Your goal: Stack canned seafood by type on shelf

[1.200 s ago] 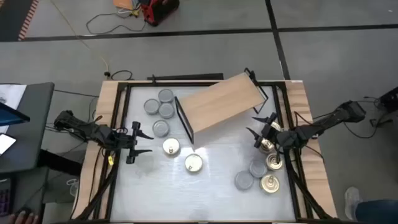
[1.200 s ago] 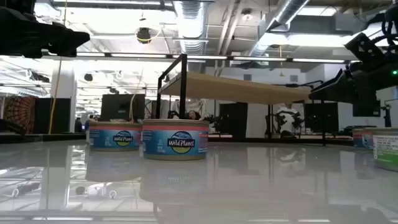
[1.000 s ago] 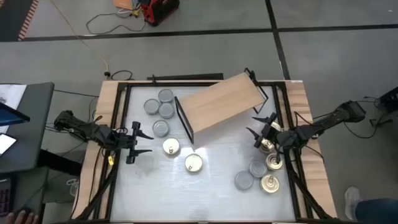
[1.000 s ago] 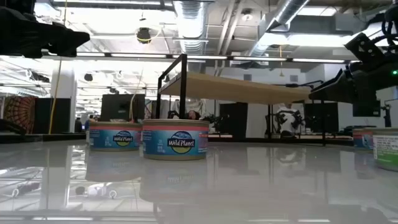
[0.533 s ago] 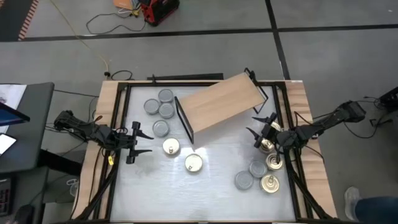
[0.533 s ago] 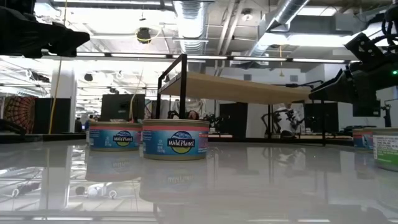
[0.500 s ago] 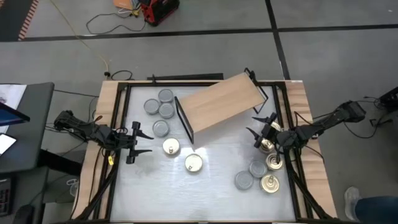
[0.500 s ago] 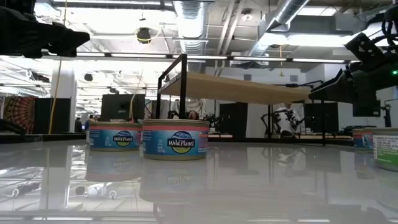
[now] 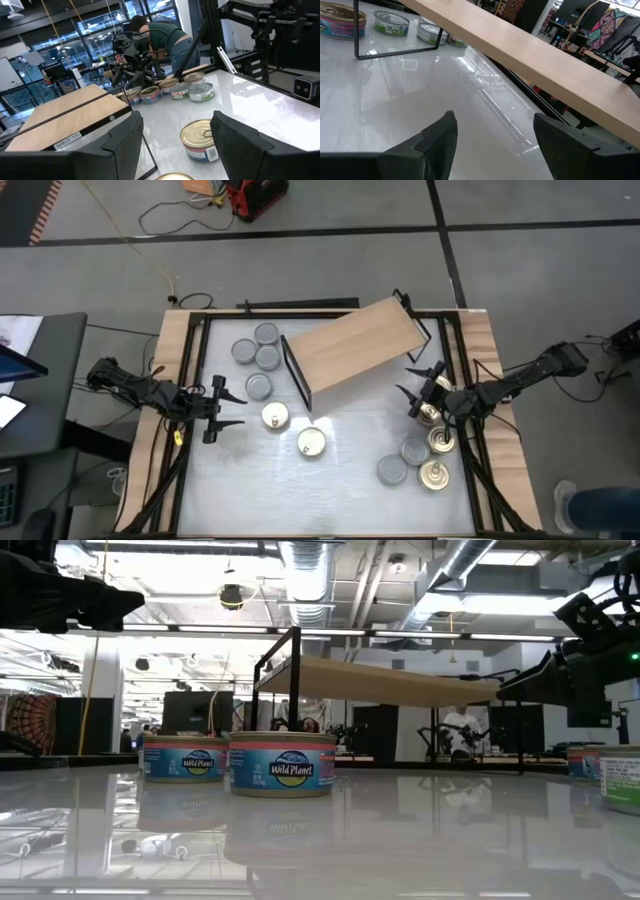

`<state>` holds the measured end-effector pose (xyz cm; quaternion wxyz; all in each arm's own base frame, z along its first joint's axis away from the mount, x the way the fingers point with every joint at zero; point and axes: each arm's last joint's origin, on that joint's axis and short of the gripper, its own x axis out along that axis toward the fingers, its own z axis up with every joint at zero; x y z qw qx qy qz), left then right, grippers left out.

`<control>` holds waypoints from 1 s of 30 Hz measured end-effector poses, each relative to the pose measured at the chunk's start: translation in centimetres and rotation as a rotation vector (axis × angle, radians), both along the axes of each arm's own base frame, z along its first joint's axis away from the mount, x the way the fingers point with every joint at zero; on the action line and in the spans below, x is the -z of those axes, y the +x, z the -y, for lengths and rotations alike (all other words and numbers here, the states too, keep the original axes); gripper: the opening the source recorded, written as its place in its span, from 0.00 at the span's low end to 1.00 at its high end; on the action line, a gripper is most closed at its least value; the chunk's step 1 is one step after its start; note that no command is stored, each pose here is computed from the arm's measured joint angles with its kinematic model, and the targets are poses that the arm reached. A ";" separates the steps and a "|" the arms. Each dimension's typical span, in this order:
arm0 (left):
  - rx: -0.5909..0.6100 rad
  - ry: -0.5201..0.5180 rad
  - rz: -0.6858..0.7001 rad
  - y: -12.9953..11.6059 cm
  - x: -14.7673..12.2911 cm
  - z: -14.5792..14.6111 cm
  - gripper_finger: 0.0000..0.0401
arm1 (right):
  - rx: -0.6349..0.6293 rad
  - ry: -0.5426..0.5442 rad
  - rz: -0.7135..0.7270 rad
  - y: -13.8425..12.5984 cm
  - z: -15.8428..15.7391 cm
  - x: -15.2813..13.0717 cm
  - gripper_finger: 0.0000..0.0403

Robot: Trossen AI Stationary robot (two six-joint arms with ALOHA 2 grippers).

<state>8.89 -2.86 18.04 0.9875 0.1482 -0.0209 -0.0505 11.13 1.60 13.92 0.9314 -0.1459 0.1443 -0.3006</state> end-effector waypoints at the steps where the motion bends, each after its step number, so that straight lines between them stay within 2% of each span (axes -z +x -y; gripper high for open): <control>1: 0.000 0.000 0.000 0.0 0.0 0.0 0.56 | 0.000 0.000 0.000 0.0 0.0 0.0 0.71; 24: 0.001 -0.011 0.001 0.0 0.0 0.0 0.56 | 0.000 0.000 0.000 0.0 0.0 0.0 0.71; 26: 0.008 -0.079 0.008 0.0 -0.2 0.0 0.56 | 0.000 0.000 0.000 0.0 0.0 0.0 0.71; 30: 0.071 -0.304 0.011 0.0 -0.4 0.2 0.56 | 0.000 0.000 0.000 0.0 0.0 0.0 0.71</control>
